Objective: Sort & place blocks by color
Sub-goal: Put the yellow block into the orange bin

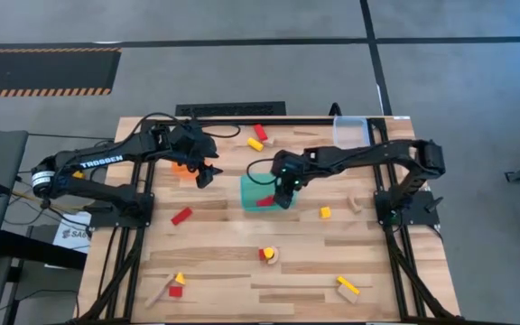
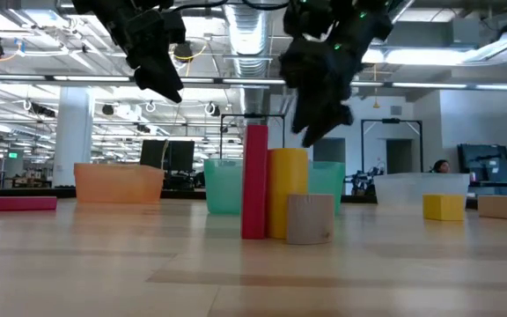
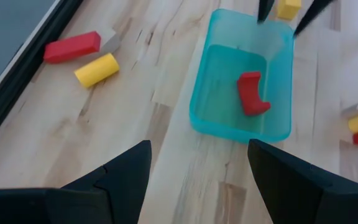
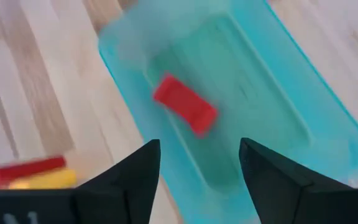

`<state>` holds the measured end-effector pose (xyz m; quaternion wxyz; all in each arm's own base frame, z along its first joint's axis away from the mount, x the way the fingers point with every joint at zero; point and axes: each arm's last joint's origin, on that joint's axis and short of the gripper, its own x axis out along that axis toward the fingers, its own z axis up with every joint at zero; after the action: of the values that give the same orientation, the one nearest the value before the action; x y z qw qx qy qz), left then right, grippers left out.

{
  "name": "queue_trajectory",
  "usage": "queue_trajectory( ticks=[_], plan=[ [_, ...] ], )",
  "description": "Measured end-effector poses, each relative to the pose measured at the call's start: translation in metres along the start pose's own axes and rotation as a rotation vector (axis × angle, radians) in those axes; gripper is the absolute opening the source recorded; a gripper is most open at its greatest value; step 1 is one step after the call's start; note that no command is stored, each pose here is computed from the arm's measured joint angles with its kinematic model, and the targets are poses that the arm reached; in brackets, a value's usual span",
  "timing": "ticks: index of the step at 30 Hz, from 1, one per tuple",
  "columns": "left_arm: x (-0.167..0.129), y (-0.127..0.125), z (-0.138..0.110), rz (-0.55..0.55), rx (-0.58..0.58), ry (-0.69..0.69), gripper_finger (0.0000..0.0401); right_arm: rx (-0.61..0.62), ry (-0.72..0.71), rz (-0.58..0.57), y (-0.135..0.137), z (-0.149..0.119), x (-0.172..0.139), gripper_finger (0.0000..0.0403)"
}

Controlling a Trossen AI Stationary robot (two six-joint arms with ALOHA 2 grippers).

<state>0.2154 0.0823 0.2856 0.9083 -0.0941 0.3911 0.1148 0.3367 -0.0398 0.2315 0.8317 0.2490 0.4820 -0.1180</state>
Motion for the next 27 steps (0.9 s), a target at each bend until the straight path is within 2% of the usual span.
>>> queue_trajectory(
  ticks=[6, 11, 14, 21, 27],
  plan=[
    [0.000, 0.000, 0.006, 0.001, 0.022, -0.062, 0.0254, 0.133, 0.029, 0.001, 0.008, -0.017, -0.045, 0.0243],
    [-0.002, 0.000, 0.024, 0.013, 0.106, -0.243, 0.0254, 0.209, 0.061, -0.037, 0.035, -0.050, -0.071, 0.0243],
    [-0.003, 0.000, 0.035, 0.020, 0.117, -0.354, 0.0254, 0.233, 0.049, -0.081, 0.056, -0.073, -0.077, 0.0243],
    [-0.001, 0.000, 0.059, 0.015, 0.028, -0.587, 0.0254, 0.378, 0.016, -0.120, 0.091, -0.117, -0.083, 0.0243],
    [0.014, -0.001, 0.064, -0.013, -0.024, -0.615, 0.0254, 0.476, 0.000, -0.168, 0.107, -0.147, -0.086, 0.0243]
  ],
)
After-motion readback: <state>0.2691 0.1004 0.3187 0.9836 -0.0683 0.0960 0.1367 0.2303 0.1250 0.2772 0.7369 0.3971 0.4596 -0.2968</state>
